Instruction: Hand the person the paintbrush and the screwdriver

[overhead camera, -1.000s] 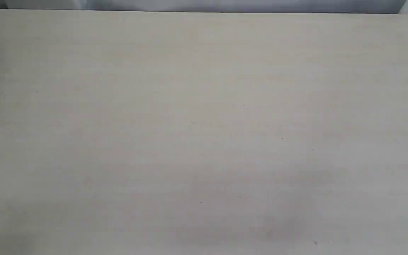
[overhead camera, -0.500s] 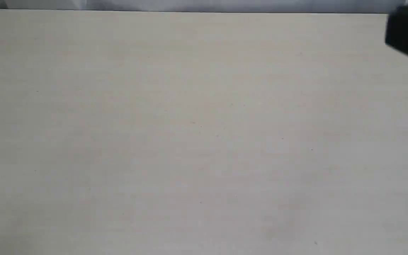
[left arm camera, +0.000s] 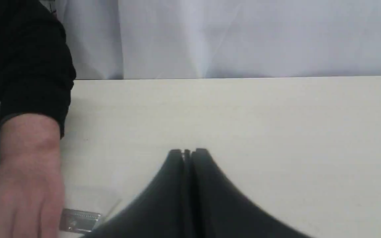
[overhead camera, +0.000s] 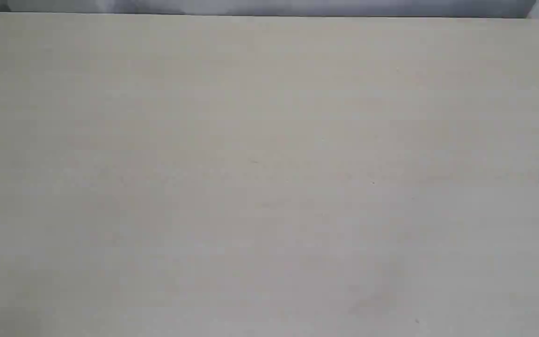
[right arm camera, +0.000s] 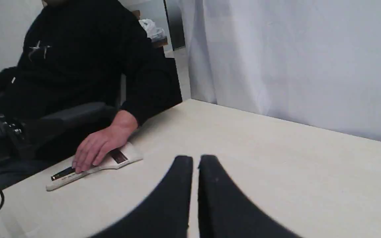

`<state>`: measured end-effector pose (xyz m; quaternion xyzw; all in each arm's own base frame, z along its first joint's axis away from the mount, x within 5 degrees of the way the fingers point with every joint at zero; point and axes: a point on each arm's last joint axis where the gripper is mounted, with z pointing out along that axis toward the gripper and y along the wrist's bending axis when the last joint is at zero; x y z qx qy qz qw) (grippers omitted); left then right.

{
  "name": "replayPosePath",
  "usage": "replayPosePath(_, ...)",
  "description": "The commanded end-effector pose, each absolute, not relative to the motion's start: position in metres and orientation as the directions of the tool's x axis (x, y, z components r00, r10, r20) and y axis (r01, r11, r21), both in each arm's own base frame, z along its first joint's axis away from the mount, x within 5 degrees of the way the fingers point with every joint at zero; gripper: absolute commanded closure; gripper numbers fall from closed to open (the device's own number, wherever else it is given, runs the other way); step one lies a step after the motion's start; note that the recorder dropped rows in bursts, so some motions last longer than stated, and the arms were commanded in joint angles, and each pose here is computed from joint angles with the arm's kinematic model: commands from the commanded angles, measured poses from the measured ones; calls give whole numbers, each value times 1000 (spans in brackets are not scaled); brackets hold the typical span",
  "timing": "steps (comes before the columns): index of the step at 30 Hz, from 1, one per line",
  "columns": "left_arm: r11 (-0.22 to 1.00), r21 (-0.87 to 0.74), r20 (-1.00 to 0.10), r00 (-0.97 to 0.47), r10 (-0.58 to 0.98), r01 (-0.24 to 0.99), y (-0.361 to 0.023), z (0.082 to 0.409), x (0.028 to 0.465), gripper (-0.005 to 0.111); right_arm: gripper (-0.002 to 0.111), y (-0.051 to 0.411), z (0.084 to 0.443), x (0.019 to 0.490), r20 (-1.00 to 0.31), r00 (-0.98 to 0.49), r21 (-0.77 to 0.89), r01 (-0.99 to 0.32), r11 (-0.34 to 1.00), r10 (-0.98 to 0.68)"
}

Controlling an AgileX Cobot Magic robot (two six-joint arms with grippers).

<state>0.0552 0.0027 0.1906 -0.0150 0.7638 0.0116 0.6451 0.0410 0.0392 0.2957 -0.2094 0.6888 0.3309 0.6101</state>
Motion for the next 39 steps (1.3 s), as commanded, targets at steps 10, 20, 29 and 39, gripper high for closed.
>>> replayPosePath(10, 1000, -4, -987, -159, -9, -29, 2, 191, 55, 107, 104, 36, 297, 38, -979, -141, 202, -699, 686, 145)
replayPosePath(20, 1000, -6, -986, -164, -11, -29, 2, 190, 55, 107, 104, 4, 303, 32, -990, 122, 25, -293, 956, 64)
replayPosePath(29, 1000, -7, -987, -162, -11, -29, 2, 191, 55, 107, 104, -10, 300, 25, -991, 127, 52, 109, 993, 38)
replayPosePath(39, 1000, -7, -987, -162, -11, -29, 2, 191, 55, 107, 104, -9, 254, 45, -995, 101, 31, 141, 990, 17)
